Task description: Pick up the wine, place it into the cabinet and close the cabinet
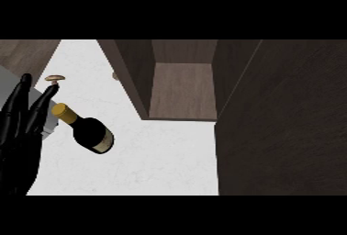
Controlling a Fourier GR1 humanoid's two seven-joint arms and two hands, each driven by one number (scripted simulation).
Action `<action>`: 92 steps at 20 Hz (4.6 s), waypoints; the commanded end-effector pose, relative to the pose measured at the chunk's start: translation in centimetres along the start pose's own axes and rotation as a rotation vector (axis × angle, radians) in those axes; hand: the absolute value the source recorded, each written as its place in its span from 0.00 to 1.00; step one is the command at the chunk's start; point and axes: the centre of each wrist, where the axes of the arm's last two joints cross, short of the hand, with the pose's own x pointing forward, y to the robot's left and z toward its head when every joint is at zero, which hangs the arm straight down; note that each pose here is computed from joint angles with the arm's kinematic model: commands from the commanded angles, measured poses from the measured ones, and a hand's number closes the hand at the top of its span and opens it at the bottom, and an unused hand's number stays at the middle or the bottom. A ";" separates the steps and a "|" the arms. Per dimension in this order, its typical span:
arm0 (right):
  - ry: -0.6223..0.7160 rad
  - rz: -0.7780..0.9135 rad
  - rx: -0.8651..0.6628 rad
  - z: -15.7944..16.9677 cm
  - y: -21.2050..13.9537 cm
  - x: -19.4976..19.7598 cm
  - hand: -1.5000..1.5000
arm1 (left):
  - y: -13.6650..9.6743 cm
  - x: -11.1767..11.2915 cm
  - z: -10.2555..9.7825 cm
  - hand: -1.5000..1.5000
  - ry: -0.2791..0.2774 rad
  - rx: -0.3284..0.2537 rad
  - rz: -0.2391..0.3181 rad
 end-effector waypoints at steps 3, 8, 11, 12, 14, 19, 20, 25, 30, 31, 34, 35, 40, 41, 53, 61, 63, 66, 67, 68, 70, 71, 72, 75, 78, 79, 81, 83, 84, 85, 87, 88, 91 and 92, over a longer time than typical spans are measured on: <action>-0.022 -0.049 0.103 1.7 -0.1 1.1 0.00 | 1.1 -1.5 -1.6 0.00 -0.010 0.202 -0.042; 0.168 -0.316 0.312 3.6 2.7 0.5 0.00 | 0.6 -0.2 -1.2 0.00 0.162 0.398 0.253; 0.197 -0.330 0.382 4.7 0.8 3.9 0.00 | 0.3 1.4 -0.9 0.00 0.175 0.451 0.279; 0.193 -0.327 0.383 4.0 0.5 4.9 0.00 | -0.6 2.7 -1.9 0.00 0.167 0.451 0.317; 0.182 -0.337 0.371 4.7 0.6 5.6 0.00 | -0.6 5.0 -0.8 0.00 0.169 0.478 0.302; 0.187 -0.363 0.384 5.8 0.5 9.8 0.00 | -0.4 7.5 0.1 0.00 0.185 0.473 0.304; 0.194 -0.358 0.391 5.5 -0.3 9.3 0.00 | -0.9 7.5 -0.9 0.00 0.189 0.467 0.309; 0.186 -0.377 0.378 5.6 0.9 10.7 0.00 | -2.3 8.9 -1.0 0.00 0.184 0.472 0.312; 0.194 -0.366 0.393 6.0 0.1 12.2 0.00 | -1.3 10.7 -2.3 0.00 0.192 0.482 0.289; 0.196 -0.360 0.397 5.6 0.0 11.5 0.00 | -1.3 12.0 -0.9 0.00 0.173 0.492 0.300; 0.195 -0.380 0.380 6.1 0.6 12.3 0.00 | -0.7 12.4 -1.6 0.00 0.179 0.508 0.293; 0.204 -0.371 0.403 5.8 0.8 12.0 0.00 | -1.3 12.8 -1.6 0.00 0.172 0.519 0.295; 0.182 -0.377 0.412 6.2 0.7 12.8 0.00 | -0.7 12.7 -0.6 0.00 0.172 0.544 0.269; 0.186 -0.386 0.367 6.7 1.0 13.3 0.00 | -0.4 12.4 -1.2 0.00 0.166 0.556 0.255; 0.192 -0.378 0.371 6.2 0.0 12.1 0.00 | 1.0 11.1 -1.5 0.00 0.184 0.641 0.194; 0.198 -0.376 0.371 4.9 -0.1 11.1 0.00 | 1.8 6.6 1.0 0.00 0.271 0.645 0.160; 0.199 -0.395 0.360 6.6 0.5 11.2 0.00 | 2.6 4.8 0.1 0.00 0.297 0.661 0.142; 0.184 -0.414 0.361 5.1 0.5 10.1 0.00 | 2.5 3.2 0.8 0.00 0.312 0.636 0.161; 0.188 -0.437 0.357 5.8 0.9 11.5 0.00 | 2.3 2.0 -0.2 0.00 0.329 0.629 0.158; 0.200 -0.394 0.368 6.5 0.3 11.2 0.00 | 3.6 2.3 1.1 0.00 0.333 0.645 0.165; 0.193 -0.393 0.383 6.0 -0.1 11.0 0.00 | 2.2 0.6 1.4 0.00 0.359 0.643 0.182; 0.185 -0.404 0.369 5.4 0.3 11.2 0.00 | 3.9 0.0 0.2 0.00 0.360 0.663 0.151; 0.185 -0.400 0.351 5.8 0.7 9.8 0.00 | 3.8 -2.0 0.9 0.00 0.368 0.690 0.107; 0.197 -0.395 0.373 6.1 -0.4 9.9 0.00 | 4.9 -4.6 2.1 0.00 0.360 0.750 0.066; 0.196 -0.391 0.358 6.9 -0.3 10.2 0.00 | 5.8 -5.1 3.0 0.00 0.353 0.769 0.030; 0.213 -0.401 0.366 6.7 0.2 10.4 0.00 | 6.8 -6.7 3.7 0.00 0.367 0.766 0.029; 0.204 -0.371 0.386 6.3 -0.6 9.5 0.00 | 6.3 -8.2 4.5 0.00 0.399 0.750 0.046; 0.197 -0.394 0.374 6.8 -0.4 9.6 0.00 | 6.0 -9.7 4.7 0.00 0.410 0.766 0.040; 0.198 -0.397 0.373 6.6 -0.4 9.8 0.00 | 6.4 -9.6 5.6 0.00 0.437 0.742 0.056; 0.181 -0.396 0.358 6.3 0.1 9.3 0.00 | 6.9 -9.6 6.1 0.00 0.434 0.742 0.060; 0.205 -0.413 0.350 6.7 0.8 9.9 0.00 | 5.1 -11.0 6.9 0.00 0.430 0.737 0.069; 0.214 -0.402 0.374 7.4 0.1 9.5 0.00 | 5.7 -12.4 7.4 0.00 0.434 0.739 0.099; 0.212 -0.397 0.388 6.9 -0.5 9.8 0.00 | 5.2 -14.1 8.3 0.00 0.470 0.741 0.108; 0.193 -0.398 0.379 7.2 -0.9 9.5 0.00 | 6.2 -13.9 7.0 0.00 0.479 0.709 0.125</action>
